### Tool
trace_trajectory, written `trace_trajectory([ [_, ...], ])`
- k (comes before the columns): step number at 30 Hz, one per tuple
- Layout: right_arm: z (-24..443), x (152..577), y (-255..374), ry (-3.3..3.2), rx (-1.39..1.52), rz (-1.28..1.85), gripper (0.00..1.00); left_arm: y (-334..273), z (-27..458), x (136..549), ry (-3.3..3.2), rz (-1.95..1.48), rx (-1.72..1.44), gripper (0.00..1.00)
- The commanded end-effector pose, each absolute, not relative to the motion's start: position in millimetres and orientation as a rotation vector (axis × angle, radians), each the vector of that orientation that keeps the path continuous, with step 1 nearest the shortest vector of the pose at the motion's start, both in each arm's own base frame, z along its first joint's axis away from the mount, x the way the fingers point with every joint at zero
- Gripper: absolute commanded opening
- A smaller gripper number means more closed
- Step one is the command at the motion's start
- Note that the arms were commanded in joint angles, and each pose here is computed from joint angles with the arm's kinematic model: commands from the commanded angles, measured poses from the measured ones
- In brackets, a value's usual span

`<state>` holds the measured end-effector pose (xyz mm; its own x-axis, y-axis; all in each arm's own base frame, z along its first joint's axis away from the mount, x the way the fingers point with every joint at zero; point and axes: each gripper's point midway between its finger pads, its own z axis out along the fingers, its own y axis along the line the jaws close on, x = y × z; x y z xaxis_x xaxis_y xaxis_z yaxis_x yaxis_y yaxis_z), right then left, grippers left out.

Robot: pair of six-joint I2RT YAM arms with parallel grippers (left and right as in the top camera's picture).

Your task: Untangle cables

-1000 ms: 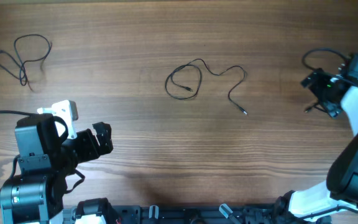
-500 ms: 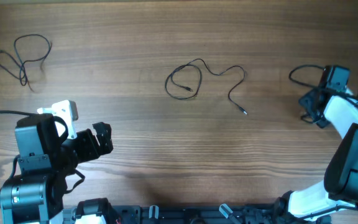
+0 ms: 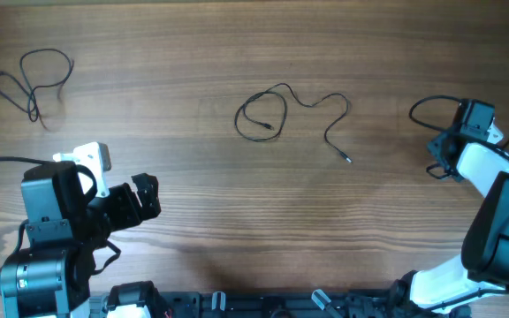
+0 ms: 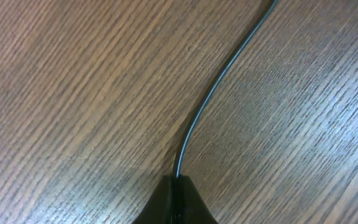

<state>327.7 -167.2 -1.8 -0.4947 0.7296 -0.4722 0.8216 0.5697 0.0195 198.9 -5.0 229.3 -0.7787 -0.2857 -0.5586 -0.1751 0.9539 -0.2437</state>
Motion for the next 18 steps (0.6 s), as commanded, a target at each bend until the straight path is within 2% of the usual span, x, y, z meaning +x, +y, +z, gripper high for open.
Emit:
trace_trajectory([
  [1, -8.1, 313.9, -175.1, 2.479, 1.253, -0.271, 0.04, -2.9, 231.0, 199.0, 2.472, -0.219, -0.314, 1.00],
  [6, 64.1, 295.2, -249.3, 2.245, 1.421, -0.331, 0.04, -2.9, 231.0, 198.9, 2.472, -0.219, -0.313, 1.00],
  [10, 131.8, 254.9, -336.6, 2.004, 1.427, -0.556, 0.04, -2.9, 231.0, 198.9, 2.472, -0.219, -0.314, 1.00],
  [13, 137.4, 221.0, -372.1, 1.943, 1.465, -0.634, 0.04, -2.9, 231.0, 199.0, 2.472, -0.219, -0.314, 1.00],
  [15, 129.3, 217.5, -376.2, 1.945, 1.480, -0.552, 0.05, -2.9, 231.0, 198.9, 2.472, -0.219, -0.314, 1.00],
  [16, 123.1, 223.9, -372.7, 1.961, 1.465, -0.459, 0.38, -2.9, 231.0, 199.0, 2.472, -0.219, -0.314, 1.00],
  [17, 119.2, 228.9, -368.3, 1.976, 1.453, -0.399, 0.77, -2.9, 231.0, 199.0, 2.472, -0.219, -0.314, 1.00],
  [18, 114.7, 235.5, -361.4, 1.996, 1.437, -0.327, 1.00, -2.9, 231.0, 198.9, 2.472, -0.219, -0.314, 1.00],
])
